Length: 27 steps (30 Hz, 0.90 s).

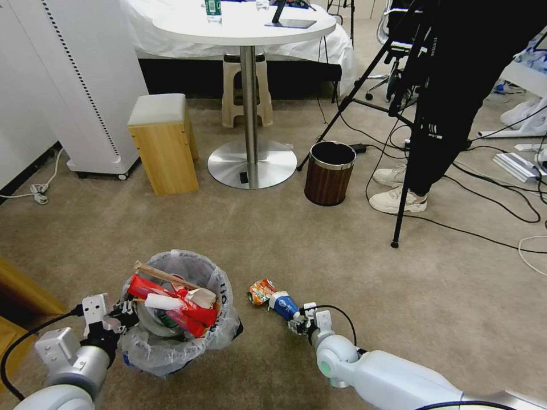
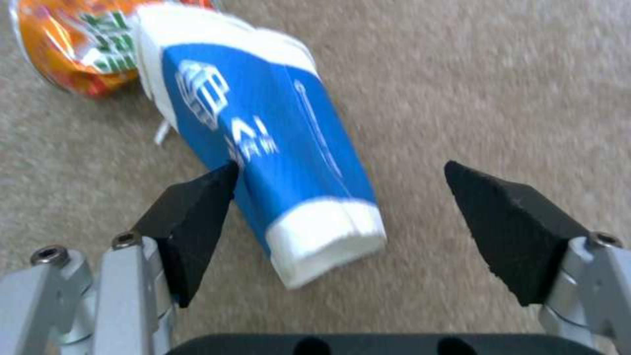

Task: Pick up the trash bin and place the garbage on the floor into it.

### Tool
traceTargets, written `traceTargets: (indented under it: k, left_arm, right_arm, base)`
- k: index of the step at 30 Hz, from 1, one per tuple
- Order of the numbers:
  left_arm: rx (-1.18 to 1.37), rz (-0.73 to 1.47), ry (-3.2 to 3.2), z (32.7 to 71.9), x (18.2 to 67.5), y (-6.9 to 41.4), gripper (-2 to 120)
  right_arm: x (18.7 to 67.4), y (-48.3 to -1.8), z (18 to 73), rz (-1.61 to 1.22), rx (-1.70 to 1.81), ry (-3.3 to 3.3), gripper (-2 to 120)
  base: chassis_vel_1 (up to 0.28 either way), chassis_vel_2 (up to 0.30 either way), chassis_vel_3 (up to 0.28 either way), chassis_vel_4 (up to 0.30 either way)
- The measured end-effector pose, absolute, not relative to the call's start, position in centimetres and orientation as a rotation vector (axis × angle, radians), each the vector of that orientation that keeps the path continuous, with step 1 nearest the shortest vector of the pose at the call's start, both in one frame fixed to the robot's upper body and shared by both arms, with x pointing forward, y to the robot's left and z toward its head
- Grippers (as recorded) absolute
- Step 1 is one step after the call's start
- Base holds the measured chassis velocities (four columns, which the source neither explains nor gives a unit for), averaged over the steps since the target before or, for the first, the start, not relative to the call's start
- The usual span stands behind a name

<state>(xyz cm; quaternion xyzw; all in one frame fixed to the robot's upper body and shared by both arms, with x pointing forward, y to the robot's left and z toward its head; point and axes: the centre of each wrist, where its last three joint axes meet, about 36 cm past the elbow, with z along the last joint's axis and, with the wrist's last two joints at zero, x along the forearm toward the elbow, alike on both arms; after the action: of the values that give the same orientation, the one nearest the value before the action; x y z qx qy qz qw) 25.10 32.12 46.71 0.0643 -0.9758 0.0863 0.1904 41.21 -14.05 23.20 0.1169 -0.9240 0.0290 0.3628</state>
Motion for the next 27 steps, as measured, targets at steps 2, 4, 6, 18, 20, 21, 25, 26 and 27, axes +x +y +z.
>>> traceTargets:
  k: [2, 4, 6, 18, 20, 21, 25, 26, 27]
  left_arm:
    - [0.179, 0.244, -2.744, 46.7, 25.1, 32.1, 0]
    - [0.177, 0.243, -2.746, 46.8, 25.0, 32.0, 0]
    - [0.175, 0.245, -2.751, 46.9, 25.0, 31.9, 0]
    - [0.172, 0.247, -2.757, 47.0, 25.0, 31.8, 0]
    - [0.172, 0.248, -2.760, 46.9, 25.0, 31.7, 0]
    - [0.170, 0.247, -2.762, 46.9, 25.0, 31.6, 0]
    - [0.171, 0.244, -2.763, 46.8, 25.1, 31.7, 0]
    - [0.171, 0.244, -2.763, 46.8, 25.1, 31.7, 0]
    - [0.172, 0.243, -2.762, 46.8, 25.1, 31.7, 0]
  right_arm:
    - [41.4, -14.0, 23.2, 0.082, 0.309, -2.385, 83]
    - [41.4, -14.1, 23.2, 0.087, 0.311, -2.386, 83]
    - [41.5, -14.3, 23.0, 0.104, 0.310, -2.390, 77]
    - [41.2, -15.9, 21.9, 0.144, 0.319, -2.426, 39]
    - [41.1, -16.3, 21.6, 0.158, 0.323, -2.435, 31]
    - [41.0, -16.5, 21.4, 0.168, 0.323, -2.439, 25]
    - [40.9, -17.2, 21.2, 0.187, 0.328, -2.452, 12]
    - [40.9, -17.2, 21.2, 0.187, 0.328, -2.452, 12]
    - [40.9, -17.4, 21.2, 0.184, 0.334, -2.460, 9]
  base:
    - [0.000, 0.000, 0.000, 0.000]
    - [0.000, 0.000, 0.000, 0.000]
    - [0.000, 0.000, 0.000, 0.000]
    - [0.000, 0.000, 0.000, 0.000]
    - [0.000, 0.000, 0.000, 0.000]
    - [0.000, 0.000, 0.000, 0.000]
    - [0.000, 0.000, 0.000, 0.000]
    - [0.000, 0.000, 0.000, 0.000]
    - [0.000, 0.000, 0.000, 0.000]
